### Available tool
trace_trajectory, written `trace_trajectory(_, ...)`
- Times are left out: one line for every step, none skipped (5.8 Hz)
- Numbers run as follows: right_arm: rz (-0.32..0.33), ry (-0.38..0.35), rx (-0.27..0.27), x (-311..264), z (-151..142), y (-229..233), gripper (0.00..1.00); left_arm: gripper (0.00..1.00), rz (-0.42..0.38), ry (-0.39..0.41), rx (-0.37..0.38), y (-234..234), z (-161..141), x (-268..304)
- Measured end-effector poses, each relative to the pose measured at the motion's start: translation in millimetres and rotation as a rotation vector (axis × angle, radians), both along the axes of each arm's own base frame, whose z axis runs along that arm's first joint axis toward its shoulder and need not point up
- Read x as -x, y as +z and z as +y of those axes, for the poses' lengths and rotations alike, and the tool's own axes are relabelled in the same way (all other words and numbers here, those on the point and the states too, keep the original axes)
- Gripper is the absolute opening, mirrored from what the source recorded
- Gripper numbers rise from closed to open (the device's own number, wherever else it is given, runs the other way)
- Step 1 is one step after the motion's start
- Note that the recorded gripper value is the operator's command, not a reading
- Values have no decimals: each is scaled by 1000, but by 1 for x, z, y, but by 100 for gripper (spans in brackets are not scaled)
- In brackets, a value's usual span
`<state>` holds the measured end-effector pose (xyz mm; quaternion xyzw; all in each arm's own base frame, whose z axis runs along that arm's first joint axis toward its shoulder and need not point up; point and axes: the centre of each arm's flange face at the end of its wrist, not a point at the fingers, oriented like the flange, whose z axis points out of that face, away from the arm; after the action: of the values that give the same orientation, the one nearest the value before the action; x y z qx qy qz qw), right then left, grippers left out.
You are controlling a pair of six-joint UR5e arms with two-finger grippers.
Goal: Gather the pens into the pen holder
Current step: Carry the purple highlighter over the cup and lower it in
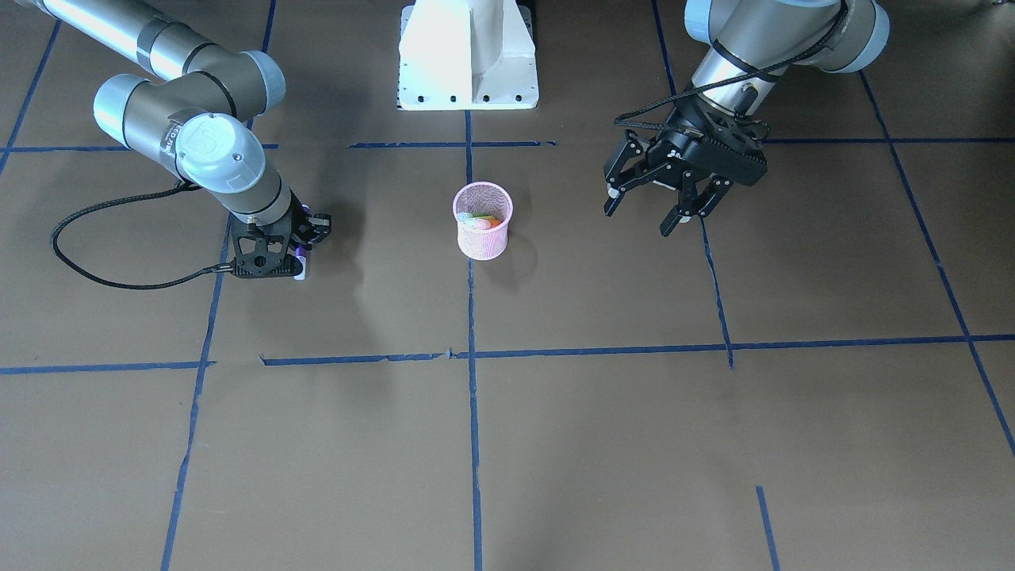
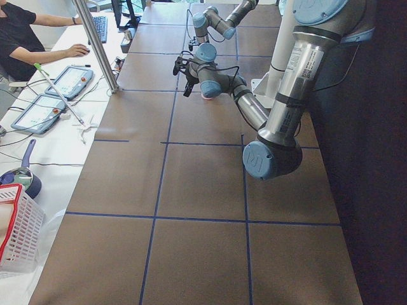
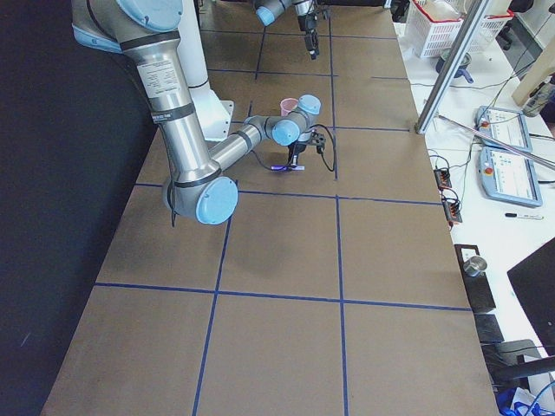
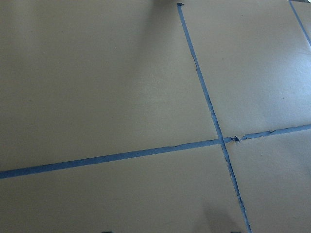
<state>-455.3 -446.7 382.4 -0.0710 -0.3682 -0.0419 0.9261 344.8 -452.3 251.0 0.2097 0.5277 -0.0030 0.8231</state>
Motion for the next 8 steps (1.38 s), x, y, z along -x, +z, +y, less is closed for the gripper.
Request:
trace_trajectory(-28, 16, -15, -8, 2, -20, 0, 87, 0, 0, 0, 0, 0, 0)
trace_trajectory(-61, 77, -52, -13, 18, -59, 0, 87, 1, 0, -1, 0, 0, 0)
trace_trajectory(-100, 159, -119, -8, 36, -107, 0, 87, 1, 0, -1, 0, 0, 0)
trace_trajectory(-152, 235, -206, -1, 46, -158, 0, 88, 1, 0, -1, 0, 0, 0)
trace_trajectory(-203, 332, -302, 11, 60, -204, 0, 88, 0, -1, 0, 1, 0, 0)
trace_trajectory(-258, 450, -393, 28, 81, -236, 0, 89, -2, -1, 1, 2, 0, 0)
trace_trajectory(-300, 578, -463, 45, 100, -250, 0, 89, -3, -1, 2, 3, 0, 0)
trace_trajectory(-317, 700, -532, 65, 120, -251, 0, 89, -3, 0, 2, 3, 0, 0)
